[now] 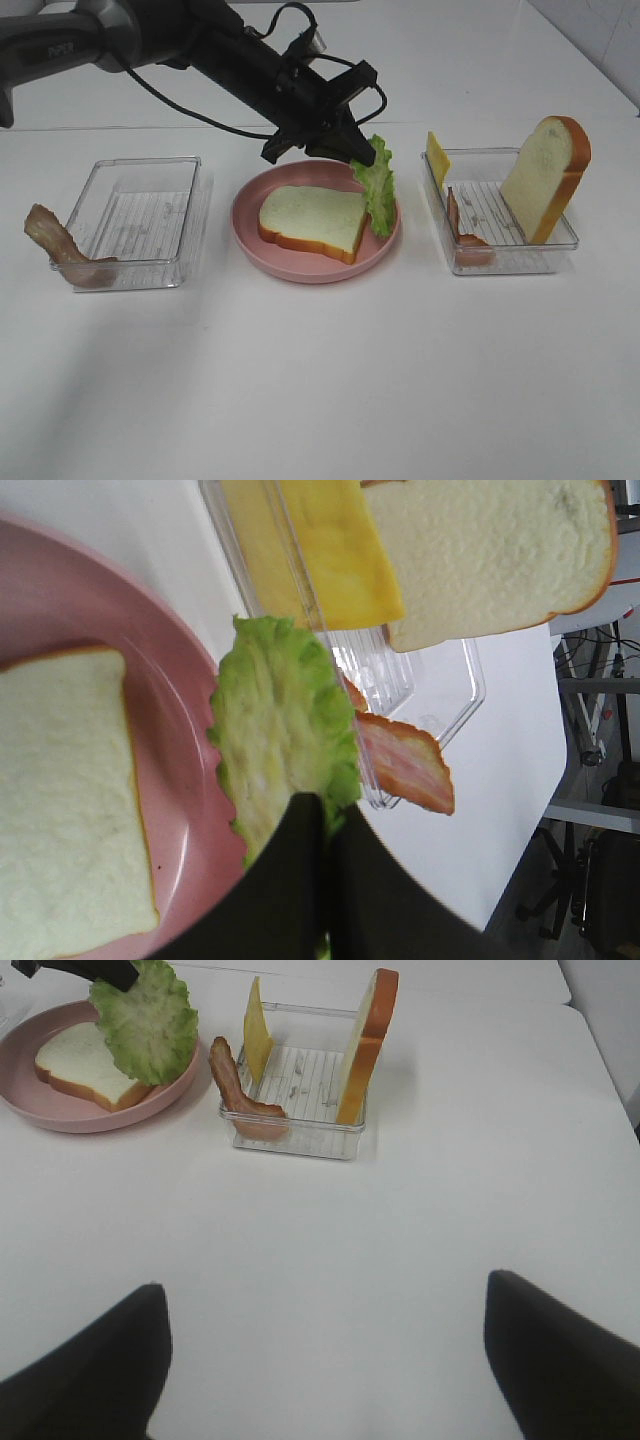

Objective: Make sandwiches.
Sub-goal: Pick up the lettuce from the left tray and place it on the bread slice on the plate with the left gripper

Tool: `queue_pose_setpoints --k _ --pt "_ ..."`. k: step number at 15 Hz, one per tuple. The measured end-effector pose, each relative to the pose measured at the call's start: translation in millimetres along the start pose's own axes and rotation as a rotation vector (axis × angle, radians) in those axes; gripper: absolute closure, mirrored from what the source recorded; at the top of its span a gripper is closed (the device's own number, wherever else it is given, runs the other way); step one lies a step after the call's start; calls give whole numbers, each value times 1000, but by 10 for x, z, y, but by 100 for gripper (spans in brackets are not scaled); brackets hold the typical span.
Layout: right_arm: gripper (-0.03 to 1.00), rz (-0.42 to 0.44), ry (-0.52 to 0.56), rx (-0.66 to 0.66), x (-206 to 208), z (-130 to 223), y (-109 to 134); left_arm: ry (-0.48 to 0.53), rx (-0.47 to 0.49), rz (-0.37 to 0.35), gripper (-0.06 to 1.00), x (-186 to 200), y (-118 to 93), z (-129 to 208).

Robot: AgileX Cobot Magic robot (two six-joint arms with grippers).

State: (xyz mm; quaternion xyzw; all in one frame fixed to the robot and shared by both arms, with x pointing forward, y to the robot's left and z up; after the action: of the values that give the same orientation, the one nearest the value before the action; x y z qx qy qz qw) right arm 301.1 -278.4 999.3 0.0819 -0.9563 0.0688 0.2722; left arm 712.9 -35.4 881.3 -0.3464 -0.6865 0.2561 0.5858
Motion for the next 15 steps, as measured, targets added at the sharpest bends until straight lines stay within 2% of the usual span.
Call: queue_pose_setpoints --k 5,9,12,15 --pt "16 0 0 0 0 0 0 1 -15 -25 94 -7 157 -22" --pt "16 0 0 0 0 0 0 -22 -25 -97 94 161 433 -133" --pt "16 0 0 0 0 0 0 -6 -70 -201 94 218 646 -126" --pt "16 0 0 0 0 0 0 -1 -48 -306 93 267 829 -120"
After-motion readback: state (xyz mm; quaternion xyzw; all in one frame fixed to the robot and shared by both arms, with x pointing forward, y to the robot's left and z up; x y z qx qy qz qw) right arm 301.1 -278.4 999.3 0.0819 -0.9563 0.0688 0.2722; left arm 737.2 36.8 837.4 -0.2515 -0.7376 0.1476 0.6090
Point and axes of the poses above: a point on each arm's last joint axis where the gripper is mounted, x pointing back along that axis away from the gripper, y along the wrist's bending axis when the last joint is at zero, z = x × y, the point moved 9 cm from there along -x, pointing out along that axis toward the gripper, and after that the axes turned 3 degrees about x, right-handed, at the moved point
